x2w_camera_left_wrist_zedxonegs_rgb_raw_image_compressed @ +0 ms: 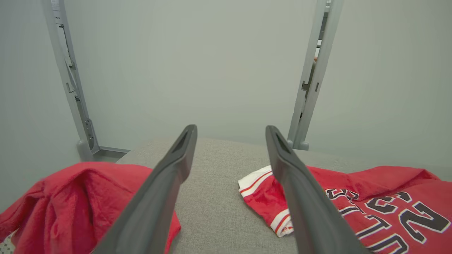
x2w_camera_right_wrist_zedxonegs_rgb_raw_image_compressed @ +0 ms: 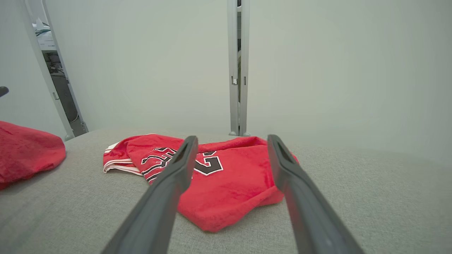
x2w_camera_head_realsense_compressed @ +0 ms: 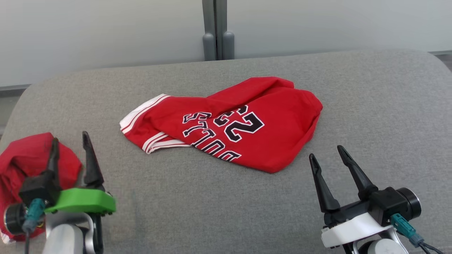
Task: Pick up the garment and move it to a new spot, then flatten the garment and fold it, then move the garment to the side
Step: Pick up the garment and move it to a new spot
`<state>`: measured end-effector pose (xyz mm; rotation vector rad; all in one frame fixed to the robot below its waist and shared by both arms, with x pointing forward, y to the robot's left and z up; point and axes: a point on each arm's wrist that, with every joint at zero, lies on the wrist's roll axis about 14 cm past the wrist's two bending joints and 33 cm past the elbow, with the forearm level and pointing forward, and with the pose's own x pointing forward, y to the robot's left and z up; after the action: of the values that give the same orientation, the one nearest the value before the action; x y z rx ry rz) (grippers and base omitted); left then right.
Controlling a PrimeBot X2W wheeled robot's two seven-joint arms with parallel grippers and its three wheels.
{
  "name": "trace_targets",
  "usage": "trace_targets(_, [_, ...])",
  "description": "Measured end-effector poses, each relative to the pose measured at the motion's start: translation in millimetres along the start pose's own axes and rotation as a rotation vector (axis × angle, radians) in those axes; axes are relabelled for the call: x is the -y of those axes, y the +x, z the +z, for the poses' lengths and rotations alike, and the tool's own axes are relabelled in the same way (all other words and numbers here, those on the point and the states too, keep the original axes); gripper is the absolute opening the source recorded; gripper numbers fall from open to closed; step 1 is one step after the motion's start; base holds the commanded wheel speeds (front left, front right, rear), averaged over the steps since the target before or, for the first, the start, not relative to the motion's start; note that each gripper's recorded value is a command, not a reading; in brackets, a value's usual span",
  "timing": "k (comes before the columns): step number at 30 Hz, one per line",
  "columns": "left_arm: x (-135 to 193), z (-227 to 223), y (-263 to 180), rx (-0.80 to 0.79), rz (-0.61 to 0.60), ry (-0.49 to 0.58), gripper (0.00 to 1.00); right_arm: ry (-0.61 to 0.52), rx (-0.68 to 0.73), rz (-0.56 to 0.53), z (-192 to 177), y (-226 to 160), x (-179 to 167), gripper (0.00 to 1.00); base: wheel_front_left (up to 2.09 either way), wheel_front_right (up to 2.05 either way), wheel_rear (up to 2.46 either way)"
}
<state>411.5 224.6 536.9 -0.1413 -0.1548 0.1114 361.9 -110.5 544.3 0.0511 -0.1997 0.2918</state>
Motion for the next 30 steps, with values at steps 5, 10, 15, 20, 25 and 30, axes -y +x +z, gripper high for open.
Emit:
trace_targets(5, [41, -6, -22, -0.007, -0.102, -0.044, 1.0, -0.023, 0.028, -0.063, 13, -14, 17, 1.0, 0.0, 0.0, 0.0])
trace_targets(10, [70, 2, -42, 0.017, -0.206, -0.055, 1.0, -0.036, 0.041, -0.115, 20, -30, 29, 1.0, 0.0, 0.0, 0.0])
trace_targets(15, [79, -4, -64, -0.003, -0.247, -0.017, 1.0, -0.038, 0.032, -0.141, 18, -44, 33, 1.0, 0.0, 0.0, 0.0])
trace_targets(20, [88, -22, -89, -0.071, -0.27, -0.019, 1.0, -0.038, 0.024, -0.155, 16, -53, 35, 1.0, 0.0, 0.0, 0.0])
trace_targets(25, [83, -29, -93, -0.094, -0.238, -0.011, 1.0, -0.028, 0.006, -0.147, 10, -54, 31, 1.0, 0.0, 0.0, 0.0])
trace_targets(30, [79, -30, -94, -0.098, -0.217, -0.009, 1.0, -0.021, -0.002, -0.131, 7, -50, 26, 1.0, 0.0, 0.0, 0.0])
